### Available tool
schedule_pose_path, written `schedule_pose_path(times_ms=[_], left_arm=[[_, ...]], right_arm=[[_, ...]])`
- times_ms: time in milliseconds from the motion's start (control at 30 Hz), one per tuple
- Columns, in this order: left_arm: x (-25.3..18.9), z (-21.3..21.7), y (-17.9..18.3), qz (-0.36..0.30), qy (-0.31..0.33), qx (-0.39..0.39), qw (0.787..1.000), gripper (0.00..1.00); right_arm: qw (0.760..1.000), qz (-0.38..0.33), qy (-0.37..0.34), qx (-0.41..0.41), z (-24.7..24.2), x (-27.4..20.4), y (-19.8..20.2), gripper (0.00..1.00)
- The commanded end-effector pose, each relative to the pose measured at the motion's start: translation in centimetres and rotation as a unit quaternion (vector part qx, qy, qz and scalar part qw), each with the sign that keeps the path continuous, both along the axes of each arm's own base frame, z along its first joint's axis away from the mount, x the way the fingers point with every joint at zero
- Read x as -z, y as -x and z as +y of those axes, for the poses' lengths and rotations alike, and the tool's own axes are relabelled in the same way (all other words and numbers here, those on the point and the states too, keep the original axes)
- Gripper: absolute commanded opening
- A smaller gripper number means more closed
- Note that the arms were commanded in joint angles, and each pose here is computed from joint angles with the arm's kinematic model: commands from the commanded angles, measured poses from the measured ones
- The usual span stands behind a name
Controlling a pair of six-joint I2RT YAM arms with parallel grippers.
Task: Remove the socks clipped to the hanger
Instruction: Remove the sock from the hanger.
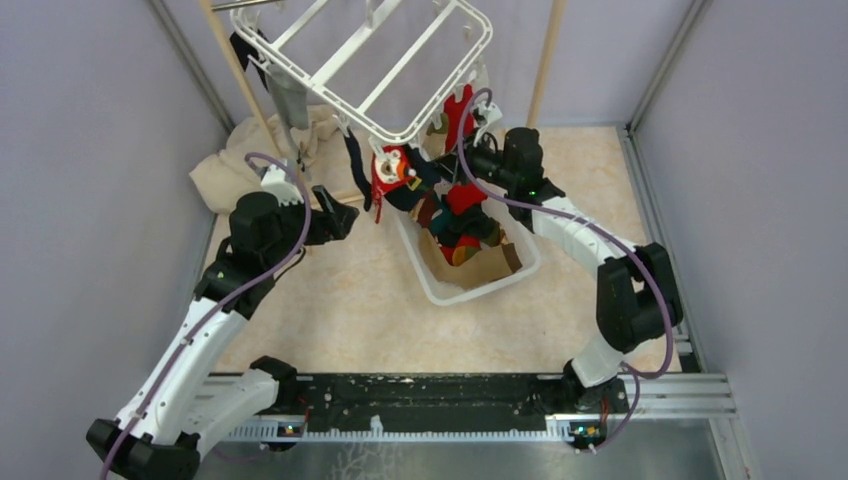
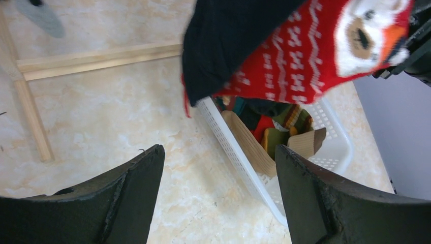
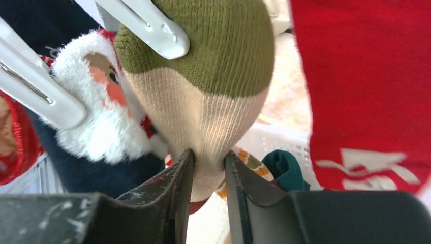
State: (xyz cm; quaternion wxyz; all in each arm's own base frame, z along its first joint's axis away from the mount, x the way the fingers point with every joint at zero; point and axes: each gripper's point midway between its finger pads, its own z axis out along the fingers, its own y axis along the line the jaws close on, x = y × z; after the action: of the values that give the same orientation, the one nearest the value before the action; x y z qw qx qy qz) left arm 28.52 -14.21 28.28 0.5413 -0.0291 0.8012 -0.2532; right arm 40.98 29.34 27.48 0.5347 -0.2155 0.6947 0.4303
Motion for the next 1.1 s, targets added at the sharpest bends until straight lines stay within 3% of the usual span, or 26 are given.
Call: schedule_pose_path(times_ms=[0,133,367,567,733,1000,1067], left_arm=[[-1.9,-1.3,0.9,-0.019,0.011,0.038,0.999,0.85],[-2.3,-1.9,1.6,-0.025,0.015,0.052,0.998,0.85],[-2.9,-2.5,2.3,-0.029,0.02,0.071,0.997,0.85],[-3.1,-2.5,2.7,-0.033,0.018,0.077,0.996,0.85],[-2.8,-2.8,3.0,-0.031,0.023,0.087,0.995,0.86],[-3.1,-3.4,3.1,-0.039,0.028,0.103,0.994,0.86],[-3.1,-3.6,3.1,-0.041,0.029,0.107,0.993,0.86]], right_arm=[[0.998,-0.039,-0.005,0.048,-1.5,-3.7,0.6,0.28],[0.999,-0.038,0.001,0.02,-0.5,-4.5,2.4,0.52],[0.999,-0.032,-0.008,0.005,0.7,-4.5,3.1,0.59],[1.0,-0.015,-0.005,0.013,1.0,-3.1,2.1,0.57],[1.0,-0.003,0.0,0.007,1.3,-2.4,2.4,0.47],[0.999,0.02,0.013,-0.022,3.0,-0.6,3.8,0.51],[0.999,0.024,0.015,-0.026,3.4,-0.4,4.1,0.4]])
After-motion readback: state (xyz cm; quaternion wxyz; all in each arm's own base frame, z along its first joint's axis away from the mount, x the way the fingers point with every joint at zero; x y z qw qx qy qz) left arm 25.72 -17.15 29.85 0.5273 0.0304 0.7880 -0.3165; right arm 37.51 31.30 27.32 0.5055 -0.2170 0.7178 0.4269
